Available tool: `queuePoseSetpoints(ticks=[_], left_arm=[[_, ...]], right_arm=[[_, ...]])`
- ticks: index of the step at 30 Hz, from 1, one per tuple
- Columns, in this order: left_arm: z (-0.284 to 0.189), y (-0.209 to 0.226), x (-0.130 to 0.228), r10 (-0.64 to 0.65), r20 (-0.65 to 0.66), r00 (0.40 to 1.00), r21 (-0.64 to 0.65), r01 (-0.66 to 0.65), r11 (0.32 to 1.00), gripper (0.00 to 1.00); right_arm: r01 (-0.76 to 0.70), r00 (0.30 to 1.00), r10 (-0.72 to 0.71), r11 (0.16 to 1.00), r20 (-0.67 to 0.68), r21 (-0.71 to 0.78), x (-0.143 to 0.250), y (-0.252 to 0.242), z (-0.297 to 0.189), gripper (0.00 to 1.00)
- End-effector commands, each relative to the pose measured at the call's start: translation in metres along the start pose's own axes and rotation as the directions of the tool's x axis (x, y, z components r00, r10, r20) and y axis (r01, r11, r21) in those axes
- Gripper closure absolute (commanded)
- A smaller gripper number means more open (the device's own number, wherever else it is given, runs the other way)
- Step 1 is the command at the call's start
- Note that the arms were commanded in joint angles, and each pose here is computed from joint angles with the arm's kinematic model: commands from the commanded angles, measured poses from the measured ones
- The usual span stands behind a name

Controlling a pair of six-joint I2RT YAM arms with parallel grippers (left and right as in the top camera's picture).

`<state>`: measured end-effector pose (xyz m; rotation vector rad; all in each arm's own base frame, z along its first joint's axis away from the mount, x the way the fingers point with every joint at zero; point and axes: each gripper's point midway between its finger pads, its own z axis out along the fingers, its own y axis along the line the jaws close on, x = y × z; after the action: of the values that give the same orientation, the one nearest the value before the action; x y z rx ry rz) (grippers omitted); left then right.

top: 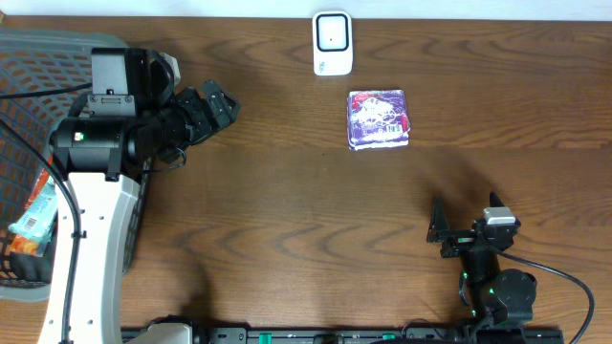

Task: Scan the item barcode
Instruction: 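Move the left gripper back toward the basket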

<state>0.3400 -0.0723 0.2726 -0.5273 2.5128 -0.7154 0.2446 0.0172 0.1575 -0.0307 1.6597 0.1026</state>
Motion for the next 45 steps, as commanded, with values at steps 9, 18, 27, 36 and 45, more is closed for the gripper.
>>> queuePoseSetpoints(ticks=[9, 18, 27, 36, 45], left_arm=[[-0.011, 0.041, -0.029, 0.023, 0.167, 0.986, -0.239, 0.018, 0.971, 0.02], [-0.012, 0.046, -0.024, 0.016, 0.151, 0.988, -0.259, 0.024, 0.966, 0.02], [-0.012, 0.052, -0.013, 0.0, 0.11, 0.994, -0.285, 0.031, 0.958, 0.02], [-0.012, 0.054, -0.01, -0.005, 0.099, 0.995, -0.291, 0.034, 0.956, 0.02], [-0.012, 0.054, -0.009, -0.006, 0.096, 0.995, -0.293, 0.034, 0.955, 0.02]], right_arm=[[-0.004, 1.0, 0.004, 1.0, 0.003, 0.012, 0.001, -0.003, 0.0, 0.01], [-0.004, 1.0, 0.004, 1.0, 0.003, 0.012, 0.001, -0.003, 0.0, 0.01], [-0.004, 1.0, 0.004, 1.0, 0.003, 0.012, 0.001, -0.003, 0.0, 0.01], [-0.004, 1.0, 0.004, 1.0, 0.003, 0.012, 0.001, -0.003, 0.0, 0.01], [-0.004, 1.0, 0.004, 1.0, 0.003, 0.012, 0.001, -0.003, 0.0, 0.01]])
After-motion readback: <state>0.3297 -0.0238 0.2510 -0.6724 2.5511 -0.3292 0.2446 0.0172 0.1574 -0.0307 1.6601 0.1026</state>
